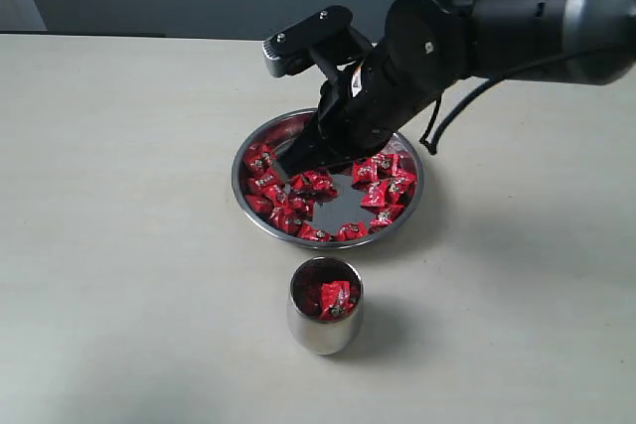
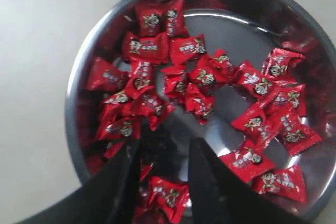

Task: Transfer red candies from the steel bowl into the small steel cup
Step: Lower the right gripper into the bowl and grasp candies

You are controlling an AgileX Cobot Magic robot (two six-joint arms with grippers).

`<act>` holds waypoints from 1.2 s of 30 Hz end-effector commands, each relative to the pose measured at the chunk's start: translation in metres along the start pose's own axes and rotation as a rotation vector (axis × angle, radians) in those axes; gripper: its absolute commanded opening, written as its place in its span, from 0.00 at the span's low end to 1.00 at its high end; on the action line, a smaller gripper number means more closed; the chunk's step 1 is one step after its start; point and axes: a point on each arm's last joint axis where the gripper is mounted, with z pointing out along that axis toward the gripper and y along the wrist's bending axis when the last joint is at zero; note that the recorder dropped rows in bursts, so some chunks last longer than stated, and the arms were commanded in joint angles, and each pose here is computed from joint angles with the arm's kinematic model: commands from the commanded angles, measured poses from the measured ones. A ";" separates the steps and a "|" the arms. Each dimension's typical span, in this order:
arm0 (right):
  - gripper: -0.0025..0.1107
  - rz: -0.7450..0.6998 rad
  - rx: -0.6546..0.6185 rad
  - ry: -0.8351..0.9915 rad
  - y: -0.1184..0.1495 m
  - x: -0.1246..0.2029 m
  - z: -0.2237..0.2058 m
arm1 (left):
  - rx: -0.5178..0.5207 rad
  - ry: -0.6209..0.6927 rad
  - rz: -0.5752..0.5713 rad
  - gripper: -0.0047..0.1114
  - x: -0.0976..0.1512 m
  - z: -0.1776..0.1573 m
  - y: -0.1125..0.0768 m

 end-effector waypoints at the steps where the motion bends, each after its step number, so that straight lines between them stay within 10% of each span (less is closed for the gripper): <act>1: 0.30 -0.023 0.009 0.035 -0.007 -0.008 0.029 | 0.000 -0.012 -0.006 0.04 -0.001 0.000 0.000; 36: 0.30 0.041 0.033 0.184 -0.043 -0.004 0.108 | 0.000 -0.012 -0.006 0.04 -0.001 0.000 0.000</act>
